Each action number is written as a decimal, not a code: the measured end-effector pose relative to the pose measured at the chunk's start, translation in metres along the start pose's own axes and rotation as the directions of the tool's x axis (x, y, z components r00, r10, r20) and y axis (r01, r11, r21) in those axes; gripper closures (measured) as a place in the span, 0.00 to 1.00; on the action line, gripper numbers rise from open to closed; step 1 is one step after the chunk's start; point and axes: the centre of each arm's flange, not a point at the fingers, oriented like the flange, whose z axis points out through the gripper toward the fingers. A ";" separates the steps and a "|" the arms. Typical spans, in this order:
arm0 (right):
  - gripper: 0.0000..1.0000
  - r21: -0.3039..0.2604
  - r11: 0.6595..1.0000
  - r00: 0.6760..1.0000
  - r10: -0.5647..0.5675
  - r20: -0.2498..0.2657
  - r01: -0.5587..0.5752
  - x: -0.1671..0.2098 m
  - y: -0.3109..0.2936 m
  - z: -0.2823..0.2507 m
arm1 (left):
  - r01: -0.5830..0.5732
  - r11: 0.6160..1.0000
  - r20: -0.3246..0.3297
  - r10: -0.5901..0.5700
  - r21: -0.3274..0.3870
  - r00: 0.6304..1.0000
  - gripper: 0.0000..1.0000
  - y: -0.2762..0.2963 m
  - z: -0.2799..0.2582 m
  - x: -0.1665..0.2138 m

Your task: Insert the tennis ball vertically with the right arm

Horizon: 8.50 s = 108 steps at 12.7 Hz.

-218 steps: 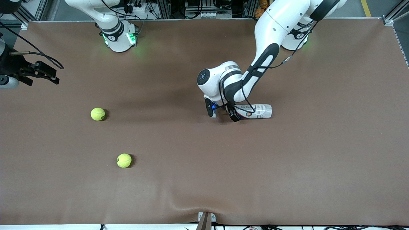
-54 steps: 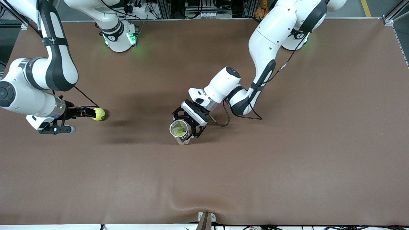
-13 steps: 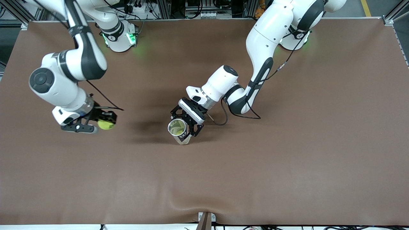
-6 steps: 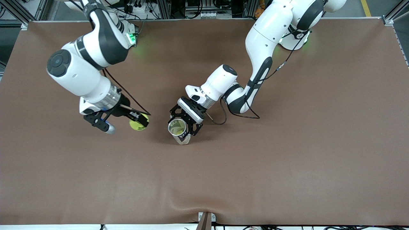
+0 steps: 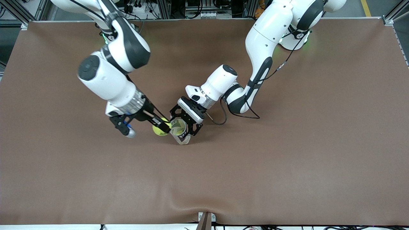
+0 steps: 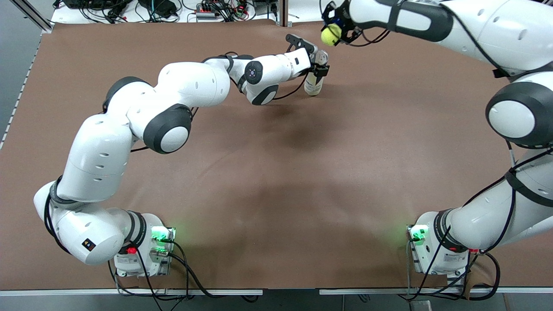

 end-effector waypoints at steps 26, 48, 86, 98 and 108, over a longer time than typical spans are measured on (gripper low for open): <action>0.00 -0.058 0.998 0.999 -0.003 0.048 0.005 -0.008 -0.002 -0.003 | -0.001 1.000 -0.001 0.001 0.000 1.000 0.10 0.000 0.000 0.000; 0.00 -0.340 0.754 0.827 -0.509 0.238 0.562 0.146 0.221 -0.315 | -0.009 1.000 -0.070 0.008 -0.011 0.997 0.00 0.007 -0.013 0.035; 0.00 -0.292 0.634 0.698 -0.665 0.266 0.716 0.080 0.171 -0.344 | 0.312 0.678 0.531 -0.724 0.665 0.440 0.00 -0.378 -0.471 0.190; 0.00 -0.295 0.641 0.705 -0.665 0.247 0.708 0.085 0.173 -0.347 | 0.328 0.640 0.504 -0.759 0.695 0.412 0.00 -0.346 -0.494 0.206; 0.00 -0.306 0.660 0.725 -0.652 0.221 0.687 0.111 0.185 -0.314 | 0.312 0.641 0.517 -0.759 0.701 0.396 0.00 -0.298 -0.534 0.202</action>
